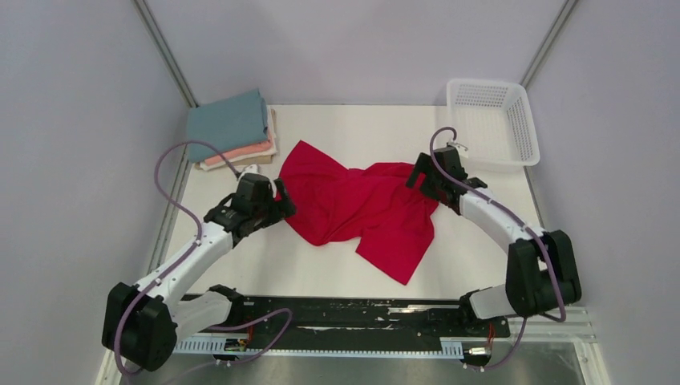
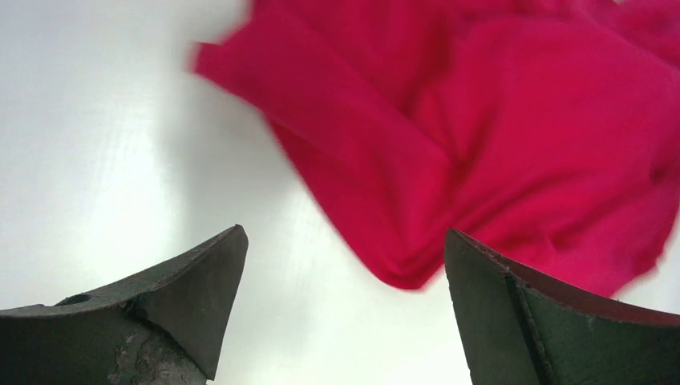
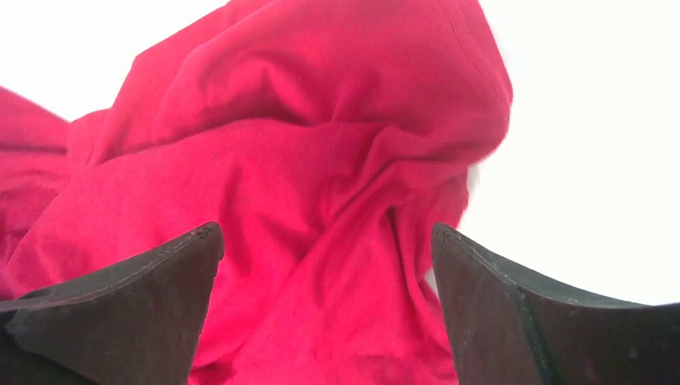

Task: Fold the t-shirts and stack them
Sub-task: Flatten out the tshirt

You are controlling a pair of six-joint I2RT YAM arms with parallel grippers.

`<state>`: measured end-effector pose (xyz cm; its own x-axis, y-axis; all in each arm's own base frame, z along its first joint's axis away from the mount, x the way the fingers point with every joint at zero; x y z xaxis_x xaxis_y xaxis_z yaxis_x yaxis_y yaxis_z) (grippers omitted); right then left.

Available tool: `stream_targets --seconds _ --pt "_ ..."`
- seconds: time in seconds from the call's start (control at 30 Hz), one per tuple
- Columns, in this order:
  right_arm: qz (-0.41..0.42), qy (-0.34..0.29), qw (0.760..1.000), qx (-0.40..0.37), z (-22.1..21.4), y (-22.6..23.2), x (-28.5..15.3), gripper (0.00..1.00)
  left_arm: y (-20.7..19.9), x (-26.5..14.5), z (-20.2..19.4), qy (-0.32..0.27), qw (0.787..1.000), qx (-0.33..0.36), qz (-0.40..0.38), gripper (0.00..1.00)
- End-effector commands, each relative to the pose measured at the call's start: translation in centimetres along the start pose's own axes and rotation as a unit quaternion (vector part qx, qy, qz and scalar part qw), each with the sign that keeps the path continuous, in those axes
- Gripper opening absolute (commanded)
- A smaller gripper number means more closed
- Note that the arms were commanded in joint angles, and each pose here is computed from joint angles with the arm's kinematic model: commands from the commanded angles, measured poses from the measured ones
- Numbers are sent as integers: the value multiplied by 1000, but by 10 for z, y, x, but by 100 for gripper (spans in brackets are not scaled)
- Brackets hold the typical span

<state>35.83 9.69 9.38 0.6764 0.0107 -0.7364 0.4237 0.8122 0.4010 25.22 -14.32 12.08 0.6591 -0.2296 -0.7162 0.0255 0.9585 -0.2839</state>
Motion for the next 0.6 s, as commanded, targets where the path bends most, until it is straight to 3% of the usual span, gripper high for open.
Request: stream_targets --seconds 0.0,0.13,0.3,0.57 --pt "18 -24 999 -17 -8 -5 -39 100 76 5 -31 29 986 -91 136 100" --pt "29 6 999 -28 -41 -25 -56 100 80 4 -50 26 987 -103 118 100" --pt "56 44 997 -35 -70 -31 -66 100 79 13 -44 6 988 -102 111 98" --pt "90 64 992 -55 -90 -30 -79 100 69 60 -3 29 987 -73 140 77"
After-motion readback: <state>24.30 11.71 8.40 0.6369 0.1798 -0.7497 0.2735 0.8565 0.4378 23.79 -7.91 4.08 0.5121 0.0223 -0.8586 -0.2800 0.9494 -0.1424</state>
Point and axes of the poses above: each gripper's point midway between its finger pads, its own x axis out along the fingers, its own y axis along the line the jaws close on, z = x × y, the point moved 1 cm from there along -x, back along the fingers, and after that the axes turned 11 degrees about x, right-handed, at the moved point
